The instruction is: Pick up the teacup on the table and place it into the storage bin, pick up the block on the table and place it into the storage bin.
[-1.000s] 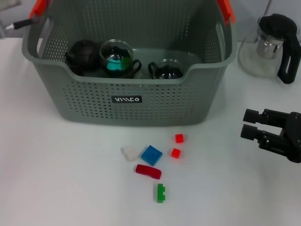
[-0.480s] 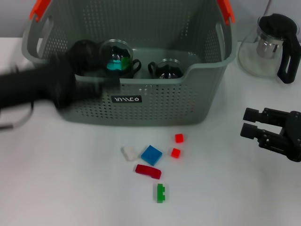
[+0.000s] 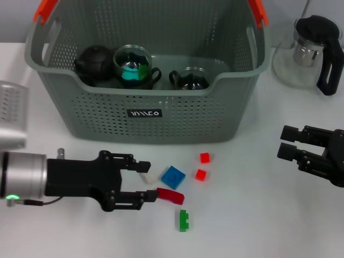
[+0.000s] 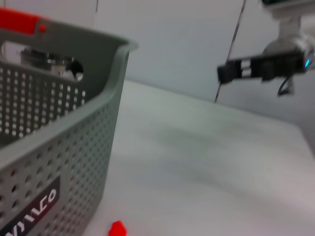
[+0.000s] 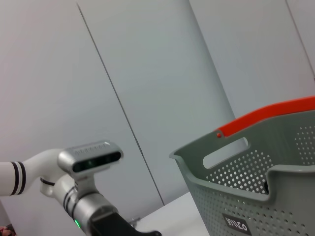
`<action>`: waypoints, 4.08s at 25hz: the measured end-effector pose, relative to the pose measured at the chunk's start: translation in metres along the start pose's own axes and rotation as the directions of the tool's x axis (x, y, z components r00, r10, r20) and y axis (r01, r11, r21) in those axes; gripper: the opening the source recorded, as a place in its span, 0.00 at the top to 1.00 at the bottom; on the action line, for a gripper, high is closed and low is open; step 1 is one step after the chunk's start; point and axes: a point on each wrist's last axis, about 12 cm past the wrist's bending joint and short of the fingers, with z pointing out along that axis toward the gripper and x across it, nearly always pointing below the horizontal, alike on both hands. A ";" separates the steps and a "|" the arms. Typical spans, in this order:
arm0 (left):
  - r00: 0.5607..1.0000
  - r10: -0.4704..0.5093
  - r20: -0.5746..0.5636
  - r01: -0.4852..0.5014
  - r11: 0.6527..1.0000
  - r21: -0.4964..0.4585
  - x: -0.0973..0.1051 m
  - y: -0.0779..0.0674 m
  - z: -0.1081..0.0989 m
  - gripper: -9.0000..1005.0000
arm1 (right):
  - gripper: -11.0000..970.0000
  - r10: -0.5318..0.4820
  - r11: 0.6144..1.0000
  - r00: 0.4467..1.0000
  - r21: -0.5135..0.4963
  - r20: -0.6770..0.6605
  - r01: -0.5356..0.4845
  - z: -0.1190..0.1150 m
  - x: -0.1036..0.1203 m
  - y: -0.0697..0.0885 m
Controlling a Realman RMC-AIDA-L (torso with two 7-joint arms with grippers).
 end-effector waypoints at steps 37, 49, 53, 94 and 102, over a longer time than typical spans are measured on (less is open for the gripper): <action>0.985 0.108 -0.137 -0.137 0.965 -0.224 0.034 0.021 0.043 0.35 | 0.45 0.001 1.000 1.000 0.003 -0.002 -0.001 -0.002 0.000 0.000; 0.983 0.075 -0.166 -0.113 0.966 -0.232 0.032 0.024 0.046 0.50 | 0.45 0.010 1.000 1.000 0.004 -0.004 -0.010 -0.003 0.001 0.000; 0.986 0.063 -0.155 -0.098 0.968 -0.229 0.029 0.024 0.043 0.58 | 0.45 0.011 1.000 1.000 0.004 -0.004 -0.011 -0.003 0.001 0.000; 0.969 -0.102 -0.224 -0.019 0.874 -0.485 -0.190 0.106 0.011 0.51 | 0.45 0.016 1.000 1.000 0.004 -0.009 -0.016 -0.003 -0.002 -0.001; 0.991 -0.075 -0.109 0.008 0.856 -0.517 -0.195 0.098 0.007 0.43 | 0.45 0.017 1.000 1.000 0.009 -0.007 -0.017 -0.005 -0.002 -0.001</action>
